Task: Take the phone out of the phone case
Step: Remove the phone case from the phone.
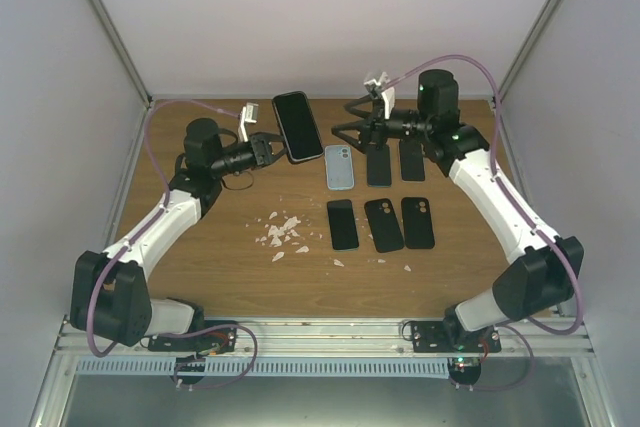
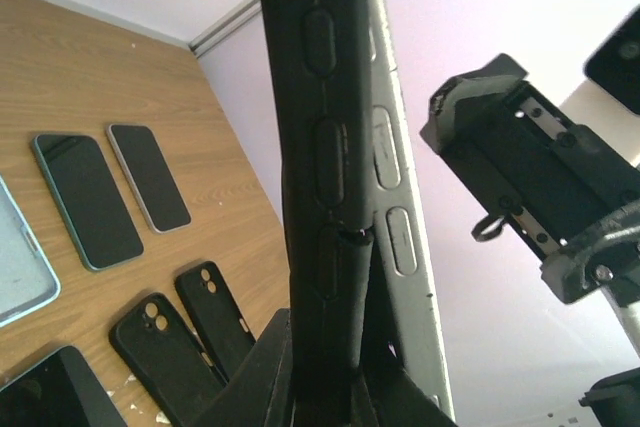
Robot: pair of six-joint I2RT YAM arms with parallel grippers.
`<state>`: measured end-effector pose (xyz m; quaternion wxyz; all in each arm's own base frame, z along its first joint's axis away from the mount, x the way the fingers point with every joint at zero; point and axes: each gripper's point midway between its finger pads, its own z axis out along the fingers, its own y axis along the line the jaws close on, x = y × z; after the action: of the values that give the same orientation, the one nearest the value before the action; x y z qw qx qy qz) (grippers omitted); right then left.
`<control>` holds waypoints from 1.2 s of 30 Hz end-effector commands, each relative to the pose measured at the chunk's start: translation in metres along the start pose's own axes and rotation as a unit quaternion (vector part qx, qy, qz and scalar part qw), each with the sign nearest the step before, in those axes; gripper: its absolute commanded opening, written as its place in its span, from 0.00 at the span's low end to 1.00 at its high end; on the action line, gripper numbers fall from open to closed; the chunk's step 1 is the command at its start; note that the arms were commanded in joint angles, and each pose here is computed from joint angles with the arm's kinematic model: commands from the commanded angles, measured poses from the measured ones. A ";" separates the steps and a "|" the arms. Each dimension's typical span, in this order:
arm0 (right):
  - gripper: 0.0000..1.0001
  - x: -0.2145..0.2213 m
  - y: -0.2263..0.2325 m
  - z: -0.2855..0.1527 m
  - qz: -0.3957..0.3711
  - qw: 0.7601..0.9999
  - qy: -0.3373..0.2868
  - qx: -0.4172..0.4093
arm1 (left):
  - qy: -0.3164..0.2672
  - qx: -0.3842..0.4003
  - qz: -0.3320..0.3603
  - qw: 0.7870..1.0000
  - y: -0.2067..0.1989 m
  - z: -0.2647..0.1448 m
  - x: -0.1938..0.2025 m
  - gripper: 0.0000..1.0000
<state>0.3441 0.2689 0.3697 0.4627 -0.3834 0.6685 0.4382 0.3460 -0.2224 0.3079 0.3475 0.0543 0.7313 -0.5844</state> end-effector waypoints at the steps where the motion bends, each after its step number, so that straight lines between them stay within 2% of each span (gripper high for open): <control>1: 0.85 -0.006 0.009 0.003 -0.113 0.992 0.024 0.057 | -0.029 0.016 0.008 0.999 -0.009 -0.005 -0.013 0.00; 6: 0.85 0.005 0.017 0.019 -0.191 0.976 0.057 0.093 | -0.030 0.010 -0.016 0.999 0.000 -0.003 -0.014 0.00; 22: 0.81 0.036 0.031 0.056 -0.332 0.922 0.119 0.160 | -0.029 -0.007 -0.077 0.997 0.017 -0.001 -0.012 0.00; 36: 0.69 0.047 0.035 0.074 -0.412 0.875 0.140 0.211 | -0.023 -0.010 -0.105 0.994 0.020 0.001 -0.009 0.00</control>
<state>0.3138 0.3431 0.3094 0.5472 -0.5827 0.5993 0.0442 0.3593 -0.2150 0.2769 0.2706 -0.0598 0.7505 -0.6000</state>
